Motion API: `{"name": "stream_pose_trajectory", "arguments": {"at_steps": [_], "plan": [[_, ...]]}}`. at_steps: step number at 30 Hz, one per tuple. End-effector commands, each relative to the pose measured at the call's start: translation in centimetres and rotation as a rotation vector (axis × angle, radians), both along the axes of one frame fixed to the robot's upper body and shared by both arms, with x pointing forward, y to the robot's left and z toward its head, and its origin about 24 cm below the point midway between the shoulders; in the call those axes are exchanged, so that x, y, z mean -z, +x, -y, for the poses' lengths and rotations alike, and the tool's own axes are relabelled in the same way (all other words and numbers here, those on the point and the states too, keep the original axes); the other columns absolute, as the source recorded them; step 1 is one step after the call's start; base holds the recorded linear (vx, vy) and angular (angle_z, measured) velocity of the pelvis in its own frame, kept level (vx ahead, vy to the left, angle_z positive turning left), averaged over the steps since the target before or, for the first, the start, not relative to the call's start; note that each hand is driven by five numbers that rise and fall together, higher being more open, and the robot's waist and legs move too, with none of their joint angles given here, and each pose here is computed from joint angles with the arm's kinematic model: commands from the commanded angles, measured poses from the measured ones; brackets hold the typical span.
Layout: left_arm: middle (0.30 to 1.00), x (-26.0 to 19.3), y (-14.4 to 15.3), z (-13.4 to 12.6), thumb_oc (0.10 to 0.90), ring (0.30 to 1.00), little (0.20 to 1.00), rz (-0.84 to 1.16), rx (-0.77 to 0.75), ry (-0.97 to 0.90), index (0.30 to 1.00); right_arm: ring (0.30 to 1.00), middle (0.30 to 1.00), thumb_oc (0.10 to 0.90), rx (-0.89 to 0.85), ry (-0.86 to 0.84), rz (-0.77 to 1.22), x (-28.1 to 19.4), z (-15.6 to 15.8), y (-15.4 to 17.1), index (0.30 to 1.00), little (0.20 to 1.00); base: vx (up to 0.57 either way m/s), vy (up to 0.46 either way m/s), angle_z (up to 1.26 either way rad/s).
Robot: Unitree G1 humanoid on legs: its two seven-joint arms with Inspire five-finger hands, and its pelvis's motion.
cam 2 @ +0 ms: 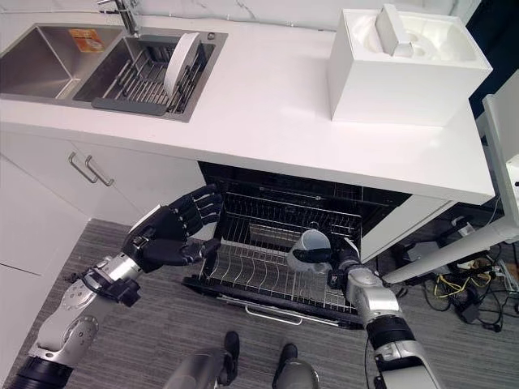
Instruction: Place the dishes in the dishwasher.
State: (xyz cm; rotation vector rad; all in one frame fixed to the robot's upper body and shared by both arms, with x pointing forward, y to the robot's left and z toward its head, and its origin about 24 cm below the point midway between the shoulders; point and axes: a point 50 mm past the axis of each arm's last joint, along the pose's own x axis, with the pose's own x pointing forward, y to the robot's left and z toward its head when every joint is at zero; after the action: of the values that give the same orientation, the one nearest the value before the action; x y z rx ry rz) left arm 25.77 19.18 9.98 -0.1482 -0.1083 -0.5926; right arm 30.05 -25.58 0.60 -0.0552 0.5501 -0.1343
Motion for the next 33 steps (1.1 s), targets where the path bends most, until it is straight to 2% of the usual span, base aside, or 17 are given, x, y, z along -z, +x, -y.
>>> {"name": "stream_pose_trajectory", "arguments": {"at_steps": [1,3,4,5,7,8,9,10,12,13,14,15,17,18,19,20,33], "plan": [[0.9,-4.3,-0.3,1.7,0.8,0.9,0.9,0.232,0.057,-0.083,0.9,0.9,0.9,0.8,-0.009,0.034,0.155,-3.9,0.4,2.0,0.9,0.9,0.0,0.0,0.0],[0.9,-4.3,-0.2,1.8,0.8,0.9,0.9,0.227,0.056,-0.084,0.9,0.9,0.9,0.8,0.02,-0.332,0.219,-4.7,1.8,2.1,0.9,0.9,0.0,0.0,0.0],[0.9,-4.4,-0.3,2.0,0.8,0.9,0.9,0.227,0.053,-0.084,0.9,0.9,0.9,0.8,0.003,-0.135,0.197,-4.8,0.9,2.3,0.9,0.9,-0.01,0.004,-0.03],[0.9,-4.4,-0.2,2.1,0.8,0.9,0.9,0.228,0.052,-0.085,0.9,0.9,0.9,0.8,0.034,-0.418,0.246,-5.6,1.4,2.4,0.9,0.9,0.0,0.0,0.0],[0.9,-4.4,-0.2,2.0,0.8,0.9,0.9,0.232,0.049,-0.088,0.9,0.9,0.9,0.8,0.023,-0.147,0.196,-5.3,0.5,2.5,0.9,0.9,0.0,0.0,0.0],[0.9,-4.4,-0.2,2.0,0.8,0.9,0.9,0.232,0.052,-0.087,0.9,0.9,0.9,0.8,0.058,-0.364,0.23,-5.6,1.4,2.5,0.9,0.9,-0.01,0.01,-0.04],[0.9,-4.4,-0.2,1.9,0.8,0.9,0.9,0.231,0.053,-0.088,0.9,0.9,0.9,0.8,0.029,-0.342,0.23,-5.8,1.6,2.5,0.9,0.9,0.0,0.0,0.0],[0.9,-4.4,-0.3,1.8,0.8,0.9,0.9,0.232,0.052,-0.088,0.9,0.9,0.9,0.8,0.015,-0.066,0.184,-5.2,0.7,2.5,0.9,0.9,0.0,0.0,0.0],[0.9,-4.4,-0.4,1.8,0.8,0.9,0.9,0.23,0.055,-0.088,0.9,0.9,0.9,0.8,0.047,-0.389,0.259,-6.0,1.9,2.4,0.9,0.9,0.0,0.0,0.0],[0.9,-4.5,-0.5,1.7,0.8,0.9,0.9,0.23,0.053,-0.088,0.9,0.9,0.9,0.8,0.017,-0.179,0.238,-5.9,1.3,2.5,0.9,0.9,0.0,0.0,0.0],[0.9,-4.4,-0.4,2.0,0.8,0.9,0.9,0.23,0.051,-0.087,0.9,0.9,0.9,0.8,0.023,-0.156,0.236,-5.5,0.2,2.4,0.9,0.9,0.0,0.0,0.0],[0.9,-4.4,-0.4,1.8,0.8,0.9,0.9,0.229,0.052,-0.086,0.9,0.9,0.9,0.8,0.04,-0.442,0.301,-6.7,1.5,2.5,0.9,0.9,0.0,0.0,0.0],[0.9,-4.5,-0.6,1.8,0.8,0.9,0.9,0.228,0.047,-0.087,0.9,0.9,0.9,0.8,-0.022,-0.07,0.25,-6.4,-0.1,2.5,0.9,0.9,0.0,0.0,0.0],[0.9,-4.3,-0.4,1.7,0.8,0.9,0.9,0.227,0.048,-0.087,0.9,0.9,0.9,0.8,0.01,-0.326,0.301,-6.5,0.4,2.3,0.9,0.9,0.0,0.0,0.0],[0.9,-4.4,-0.5,1.5,0.8,0.9,0.9,0.229,0.046,-0.087,0.9,0.9,0.9,0.8,-0.009,-0.39,0.324,-7.2,1.0,2.3,0.9,0.9,-0.03,0.009,-0.04],[0.9,-4.5,-0.6,1.6,0.8,0.9,0.9,0.231,0.044,-0.088,0.9,0.9,0.9,0.8,-0.039,-0.209,0.294,-7.0,0.2,2.2,0.9,0.9,-0.03,0.007,-0.01],[0.9,-4.4,-2.3,-0.2,0.8,0.9,0.9,0.289,-0.05,-0.122,0.9,0.9,0.9,0.8,-0.161,-0.025,0.552,-9.6,-3.3,-1.4,0.9,0.9,-0.02,0.029,-0.02]]}}
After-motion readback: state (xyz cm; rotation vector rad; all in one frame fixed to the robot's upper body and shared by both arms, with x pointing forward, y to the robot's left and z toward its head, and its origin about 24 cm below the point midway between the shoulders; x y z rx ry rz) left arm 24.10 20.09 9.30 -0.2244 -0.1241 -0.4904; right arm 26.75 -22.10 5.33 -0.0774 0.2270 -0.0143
